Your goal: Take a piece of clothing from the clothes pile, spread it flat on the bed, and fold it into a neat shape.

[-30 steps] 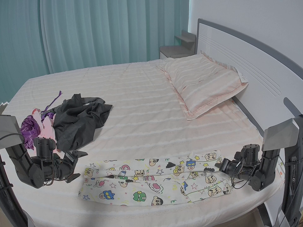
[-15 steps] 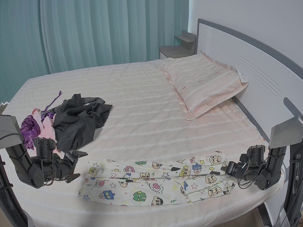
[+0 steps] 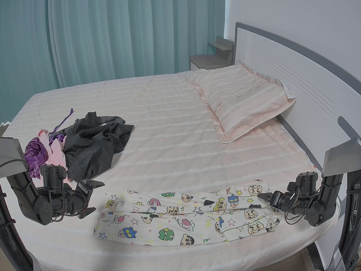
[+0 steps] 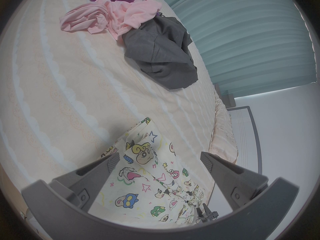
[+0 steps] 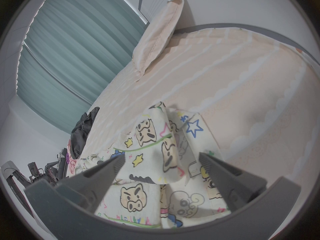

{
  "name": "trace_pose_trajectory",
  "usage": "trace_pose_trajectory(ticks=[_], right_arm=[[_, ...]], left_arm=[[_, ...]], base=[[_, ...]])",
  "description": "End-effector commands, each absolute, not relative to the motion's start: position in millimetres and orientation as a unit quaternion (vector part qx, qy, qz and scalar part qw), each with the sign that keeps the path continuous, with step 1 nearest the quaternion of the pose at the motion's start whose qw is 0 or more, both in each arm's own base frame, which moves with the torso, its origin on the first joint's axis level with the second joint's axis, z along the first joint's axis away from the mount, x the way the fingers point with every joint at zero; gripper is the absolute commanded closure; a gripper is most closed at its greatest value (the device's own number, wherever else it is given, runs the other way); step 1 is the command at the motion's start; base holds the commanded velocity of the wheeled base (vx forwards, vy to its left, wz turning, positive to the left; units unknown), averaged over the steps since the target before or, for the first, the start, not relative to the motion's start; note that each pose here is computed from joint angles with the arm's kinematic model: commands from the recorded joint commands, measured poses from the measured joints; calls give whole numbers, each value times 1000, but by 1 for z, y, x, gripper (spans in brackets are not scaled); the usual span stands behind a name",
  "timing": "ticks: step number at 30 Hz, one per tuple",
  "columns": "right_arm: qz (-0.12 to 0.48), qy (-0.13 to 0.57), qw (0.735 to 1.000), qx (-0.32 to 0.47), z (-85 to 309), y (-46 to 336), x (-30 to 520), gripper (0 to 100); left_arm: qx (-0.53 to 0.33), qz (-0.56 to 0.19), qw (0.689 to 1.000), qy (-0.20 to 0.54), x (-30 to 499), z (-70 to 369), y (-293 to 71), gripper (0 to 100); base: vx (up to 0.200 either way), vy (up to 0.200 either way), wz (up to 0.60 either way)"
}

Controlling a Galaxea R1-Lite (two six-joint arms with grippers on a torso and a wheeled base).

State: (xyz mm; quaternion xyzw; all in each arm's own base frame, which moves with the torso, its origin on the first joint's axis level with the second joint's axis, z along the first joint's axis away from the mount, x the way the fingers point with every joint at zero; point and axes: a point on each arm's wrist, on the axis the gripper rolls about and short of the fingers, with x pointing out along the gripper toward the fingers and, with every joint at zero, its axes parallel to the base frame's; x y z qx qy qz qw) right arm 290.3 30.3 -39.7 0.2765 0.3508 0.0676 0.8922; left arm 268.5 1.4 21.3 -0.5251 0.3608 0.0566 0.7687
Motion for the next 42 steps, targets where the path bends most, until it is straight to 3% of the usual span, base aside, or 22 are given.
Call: trace_pose_trajectory(ticks=[1, 11, 23, 42], right_arm=[[81, 329, 901, 272, -22, 37, 289, 0], [70, 316, 911, 256, -17, 49, 288, 0], [71, 319, 910, 255, -18, 51, 290, 0], [63, 305, 918, 247, -15, 58, 290, 0]], left_arm=[[-525, 58, 769, 361, 269, 21, 2, 0], [-525, 56, 769, 361, 268, 21, 1, 0], [-522, 52, 772, 360, 269, 22, 0, 0], [-523, 54, 770, 361, 268, 22, 0, 0]], base=[[0, 0, 0], [-180, 0, 0], [0, 0, 0], [0, 200, 0]])
